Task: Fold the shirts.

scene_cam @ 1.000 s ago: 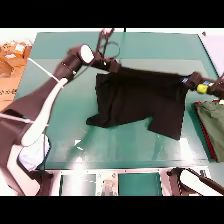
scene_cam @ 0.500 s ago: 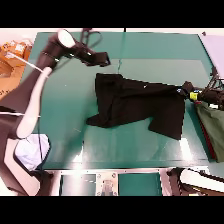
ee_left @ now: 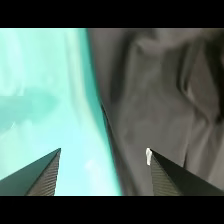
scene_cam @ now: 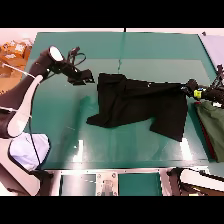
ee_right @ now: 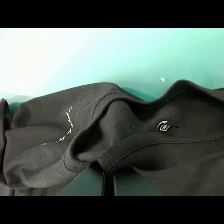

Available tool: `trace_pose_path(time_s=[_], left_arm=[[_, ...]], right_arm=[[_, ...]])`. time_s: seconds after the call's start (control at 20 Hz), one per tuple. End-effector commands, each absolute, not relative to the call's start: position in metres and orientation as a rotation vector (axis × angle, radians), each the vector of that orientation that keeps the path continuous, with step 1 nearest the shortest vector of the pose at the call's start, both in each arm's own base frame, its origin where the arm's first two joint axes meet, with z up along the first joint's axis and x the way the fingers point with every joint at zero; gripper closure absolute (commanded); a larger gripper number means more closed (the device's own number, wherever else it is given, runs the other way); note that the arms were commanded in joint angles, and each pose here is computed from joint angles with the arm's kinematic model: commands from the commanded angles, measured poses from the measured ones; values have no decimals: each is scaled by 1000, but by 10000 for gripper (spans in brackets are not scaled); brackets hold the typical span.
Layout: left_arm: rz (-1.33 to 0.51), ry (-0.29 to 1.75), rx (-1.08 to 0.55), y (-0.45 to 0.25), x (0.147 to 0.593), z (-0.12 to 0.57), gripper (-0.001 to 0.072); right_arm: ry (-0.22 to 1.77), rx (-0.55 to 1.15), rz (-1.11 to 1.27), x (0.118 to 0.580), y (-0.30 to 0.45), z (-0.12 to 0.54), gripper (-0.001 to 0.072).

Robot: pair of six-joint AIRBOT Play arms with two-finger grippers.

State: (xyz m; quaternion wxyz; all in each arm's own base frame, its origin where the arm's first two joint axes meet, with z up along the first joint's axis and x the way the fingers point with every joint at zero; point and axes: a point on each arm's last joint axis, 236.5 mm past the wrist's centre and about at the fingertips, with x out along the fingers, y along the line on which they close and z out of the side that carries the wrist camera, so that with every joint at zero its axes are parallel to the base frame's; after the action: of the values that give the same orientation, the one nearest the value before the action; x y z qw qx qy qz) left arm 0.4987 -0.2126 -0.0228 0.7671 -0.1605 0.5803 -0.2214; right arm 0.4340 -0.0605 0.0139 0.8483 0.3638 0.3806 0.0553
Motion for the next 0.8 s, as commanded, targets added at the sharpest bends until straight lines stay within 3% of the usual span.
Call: trace_pose_path(time_s=[0.0,0.2,0.25,0.4,0.45,0.5,0.75], left_arm=[[-438,1198,-476,-229,518,-64,103],[-432,1120,-484,-263,532,-85,119],[-430,1102,-480,-269,535,-88,214],[-439,1092,-467,-281,533,-93,258],[-460,1102,-450,-282,530,-91,572],[-496,1107,-420,-282,530,-83,671],[-644,956,-325,-270,567,31,679]], right_arm=[[800,765,114,435,-61,14,688],[800,750,118,435,-62,12,687],[804,752,118,435,-62,10,688],[813,758,117,435,-62,6,688],[813,753,118,435,-62,5,688],[814,752,118,435,-62,5,688],[821,735,108,434,-65,1,687]])
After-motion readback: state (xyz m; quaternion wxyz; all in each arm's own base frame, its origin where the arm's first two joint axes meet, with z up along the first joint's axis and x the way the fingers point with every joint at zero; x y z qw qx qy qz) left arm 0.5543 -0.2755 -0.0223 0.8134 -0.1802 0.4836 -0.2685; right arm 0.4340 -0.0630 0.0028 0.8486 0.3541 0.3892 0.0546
